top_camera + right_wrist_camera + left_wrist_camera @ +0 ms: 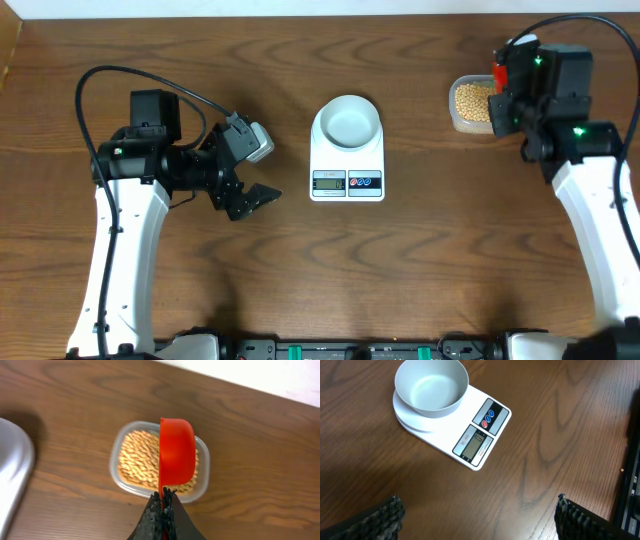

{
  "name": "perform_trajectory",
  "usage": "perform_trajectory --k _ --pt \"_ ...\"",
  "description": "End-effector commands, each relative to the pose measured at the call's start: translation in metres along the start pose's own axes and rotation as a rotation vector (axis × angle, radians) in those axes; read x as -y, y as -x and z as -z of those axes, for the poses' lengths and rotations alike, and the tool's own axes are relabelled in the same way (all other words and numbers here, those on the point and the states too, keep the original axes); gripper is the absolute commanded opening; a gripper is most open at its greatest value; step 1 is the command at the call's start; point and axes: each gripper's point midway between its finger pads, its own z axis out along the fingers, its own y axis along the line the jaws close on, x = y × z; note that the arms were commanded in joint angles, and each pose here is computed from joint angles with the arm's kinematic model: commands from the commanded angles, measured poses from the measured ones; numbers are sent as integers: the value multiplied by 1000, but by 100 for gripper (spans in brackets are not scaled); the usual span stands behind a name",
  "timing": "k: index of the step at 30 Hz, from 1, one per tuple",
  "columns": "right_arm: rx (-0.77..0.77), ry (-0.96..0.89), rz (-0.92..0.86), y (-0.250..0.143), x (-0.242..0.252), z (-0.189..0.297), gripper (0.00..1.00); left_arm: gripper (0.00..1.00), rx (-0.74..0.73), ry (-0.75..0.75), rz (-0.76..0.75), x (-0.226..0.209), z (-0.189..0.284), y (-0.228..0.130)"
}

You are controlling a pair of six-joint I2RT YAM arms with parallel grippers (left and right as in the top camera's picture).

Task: Scoop item into bowl and weigh 50g on scale
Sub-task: 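Position the red scoop above the soybeans with the right gripper, then lower the red scoop into the soybean tub with the right gripper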

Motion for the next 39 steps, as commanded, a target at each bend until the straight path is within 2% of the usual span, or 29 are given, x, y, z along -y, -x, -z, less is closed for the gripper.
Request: perform_trajectory --k 1,5,21,35,39 --pt "-82 -87 38 -13 15 -21 1 98 18 5 -13 -1 4 6" --pt "-114 -181 50 -18 30 -32 1 98 18 5 -13 -1 4 6" --pt "-170 -158 75 -34 25 -67 1 98 17 5 -13 -1 4 6" --pt "-246 -91 58 -60 17 -94 1 98 17 5 -13 -1 4 6" --pt "-216 26 37 -56 -4 -98 1 98 17 5 -13 -1 4 6"
